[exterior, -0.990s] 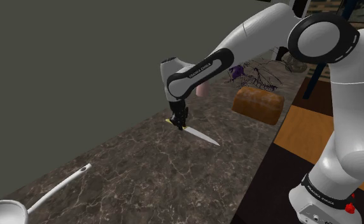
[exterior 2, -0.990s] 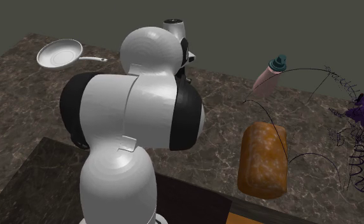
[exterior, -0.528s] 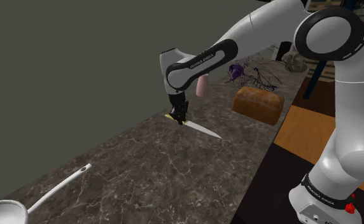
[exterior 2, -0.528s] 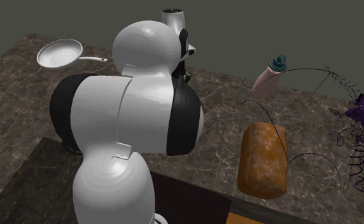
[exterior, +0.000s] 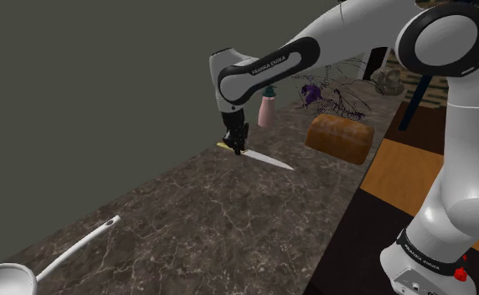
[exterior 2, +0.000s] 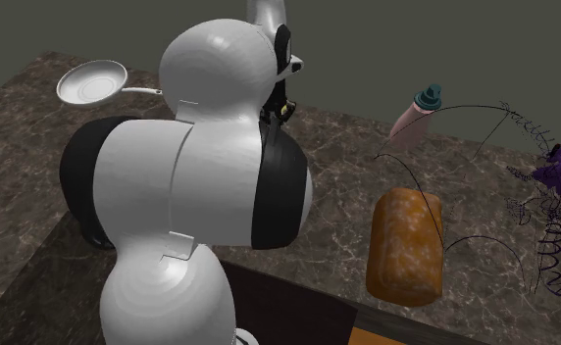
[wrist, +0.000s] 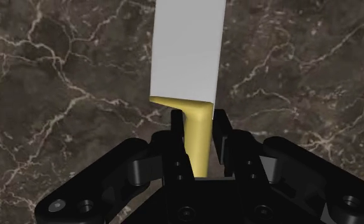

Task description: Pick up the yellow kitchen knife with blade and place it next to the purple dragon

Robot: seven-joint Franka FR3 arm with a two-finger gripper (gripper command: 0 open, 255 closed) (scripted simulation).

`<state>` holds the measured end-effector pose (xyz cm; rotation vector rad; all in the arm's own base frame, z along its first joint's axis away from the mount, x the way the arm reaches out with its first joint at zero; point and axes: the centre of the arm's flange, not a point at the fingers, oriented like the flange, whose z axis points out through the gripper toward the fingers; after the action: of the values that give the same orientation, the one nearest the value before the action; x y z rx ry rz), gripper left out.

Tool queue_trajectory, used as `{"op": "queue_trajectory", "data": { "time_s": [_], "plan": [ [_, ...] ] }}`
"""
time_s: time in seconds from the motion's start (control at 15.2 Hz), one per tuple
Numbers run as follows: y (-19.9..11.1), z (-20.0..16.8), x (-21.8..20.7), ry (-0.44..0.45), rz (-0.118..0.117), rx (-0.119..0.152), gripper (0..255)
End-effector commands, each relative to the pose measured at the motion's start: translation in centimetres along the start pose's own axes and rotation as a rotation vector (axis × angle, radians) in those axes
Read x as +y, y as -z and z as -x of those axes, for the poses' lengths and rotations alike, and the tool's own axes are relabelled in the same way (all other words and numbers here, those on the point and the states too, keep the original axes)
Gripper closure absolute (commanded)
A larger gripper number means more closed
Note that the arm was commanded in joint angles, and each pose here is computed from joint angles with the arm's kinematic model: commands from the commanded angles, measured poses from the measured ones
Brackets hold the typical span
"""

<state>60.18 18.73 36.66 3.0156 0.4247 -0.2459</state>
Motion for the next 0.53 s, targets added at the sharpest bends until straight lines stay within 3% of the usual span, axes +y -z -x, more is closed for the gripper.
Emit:
{"op": "queue_trajectory", "data": {
  "time_s": [0.0, 0.46],
  "plan": [
    [1.0, 0.2, 0.1, 0.000, 0.000, 0.000, 255],
    [4.6, 0.9, 0.3, 0.000, 0.000, 0.000, 255]
  ]
}}
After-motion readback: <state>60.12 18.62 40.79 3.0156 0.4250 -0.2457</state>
